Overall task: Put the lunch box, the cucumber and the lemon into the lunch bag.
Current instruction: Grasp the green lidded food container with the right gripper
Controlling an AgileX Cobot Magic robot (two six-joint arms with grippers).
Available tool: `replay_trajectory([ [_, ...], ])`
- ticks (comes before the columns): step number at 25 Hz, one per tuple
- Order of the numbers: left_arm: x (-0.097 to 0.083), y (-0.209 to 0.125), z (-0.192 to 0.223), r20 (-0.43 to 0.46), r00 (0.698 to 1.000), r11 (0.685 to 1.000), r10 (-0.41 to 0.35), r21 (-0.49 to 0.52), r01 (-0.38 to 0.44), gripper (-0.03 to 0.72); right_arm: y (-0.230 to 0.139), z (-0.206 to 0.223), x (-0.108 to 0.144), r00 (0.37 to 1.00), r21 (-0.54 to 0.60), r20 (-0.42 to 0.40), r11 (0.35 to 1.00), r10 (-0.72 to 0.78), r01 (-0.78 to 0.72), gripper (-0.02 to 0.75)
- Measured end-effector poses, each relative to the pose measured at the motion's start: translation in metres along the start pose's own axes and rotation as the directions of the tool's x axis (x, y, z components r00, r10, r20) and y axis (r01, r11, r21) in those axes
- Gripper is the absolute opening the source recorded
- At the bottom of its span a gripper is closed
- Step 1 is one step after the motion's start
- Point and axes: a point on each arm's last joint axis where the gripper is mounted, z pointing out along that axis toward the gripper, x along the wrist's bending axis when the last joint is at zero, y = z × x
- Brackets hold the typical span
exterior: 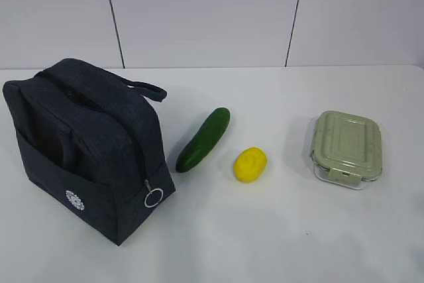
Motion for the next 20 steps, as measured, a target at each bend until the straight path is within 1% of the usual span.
replay_trajectory([
  [20,0.0000,0.0000,0.0000,0.000,1.000,1.000,0.000,0.000,0.000,0.241,0.0000,0.0000,0.0000,1.000,0.000,0.000,1.000,0.000,0.000,0.422],
])
